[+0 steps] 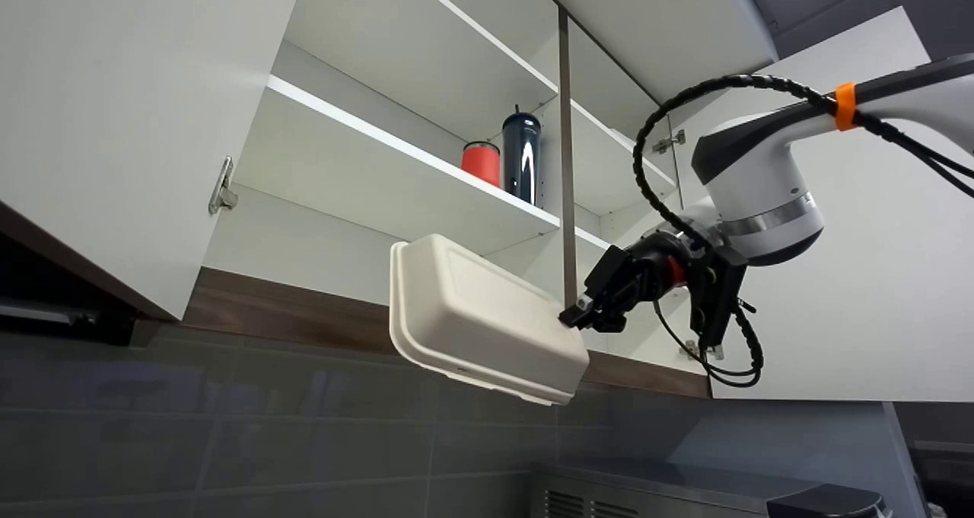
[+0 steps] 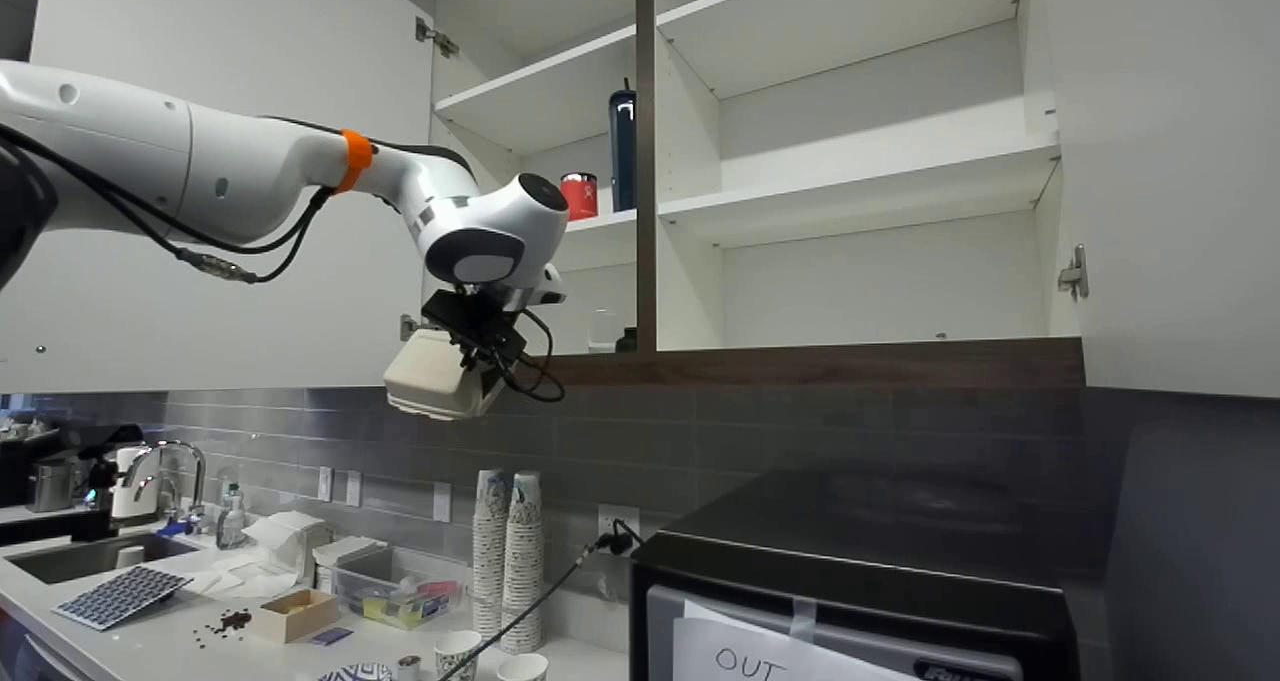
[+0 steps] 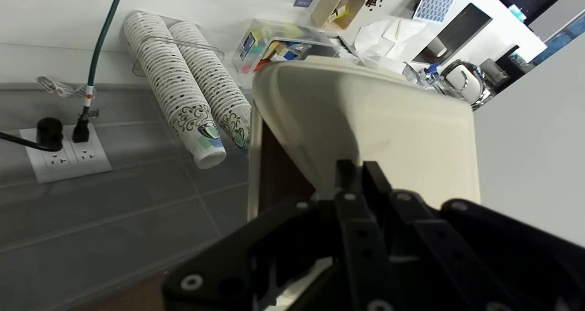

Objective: Put the container inside the cupboard

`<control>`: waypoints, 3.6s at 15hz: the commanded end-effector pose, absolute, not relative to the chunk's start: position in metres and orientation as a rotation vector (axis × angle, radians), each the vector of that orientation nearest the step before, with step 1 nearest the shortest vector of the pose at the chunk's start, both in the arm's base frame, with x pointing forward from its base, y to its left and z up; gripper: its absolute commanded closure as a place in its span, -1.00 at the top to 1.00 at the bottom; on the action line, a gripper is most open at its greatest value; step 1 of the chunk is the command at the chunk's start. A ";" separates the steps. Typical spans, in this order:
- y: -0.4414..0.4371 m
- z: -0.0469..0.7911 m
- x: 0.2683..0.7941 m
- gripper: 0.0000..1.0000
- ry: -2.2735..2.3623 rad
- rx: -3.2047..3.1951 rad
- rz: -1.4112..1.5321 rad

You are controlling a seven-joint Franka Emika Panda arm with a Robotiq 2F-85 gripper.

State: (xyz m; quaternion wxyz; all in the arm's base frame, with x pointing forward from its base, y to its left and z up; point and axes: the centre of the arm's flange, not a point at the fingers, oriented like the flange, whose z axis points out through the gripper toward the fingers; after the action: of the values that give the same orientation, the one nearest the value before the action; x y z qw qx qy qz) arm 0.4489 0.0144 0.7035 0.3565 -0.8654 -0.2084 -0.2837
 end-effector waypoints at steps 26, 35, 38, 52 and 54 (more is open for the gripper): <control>0.108 0.823 0.515 -0.96 -0.087 -2.419 -0.664; 0.103 0.813 0.515 -0.96 -0.034 -2.423 -0.663; 0.108 0.822 0.525 -0.96 0.109 -2.463 -0.632; 0.149 0.852 0.563 -0.96 0.410 -2.394 -0.553; 0.150 0.851 0.572 -0.96 0.444 -2.388 -0.546</control>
State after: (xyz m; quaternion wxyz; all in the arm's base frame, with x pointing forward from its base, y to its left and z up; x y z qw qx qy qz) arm 0.5520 0.1415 0.8367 0.3267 -0.9070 0.1467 -0.2215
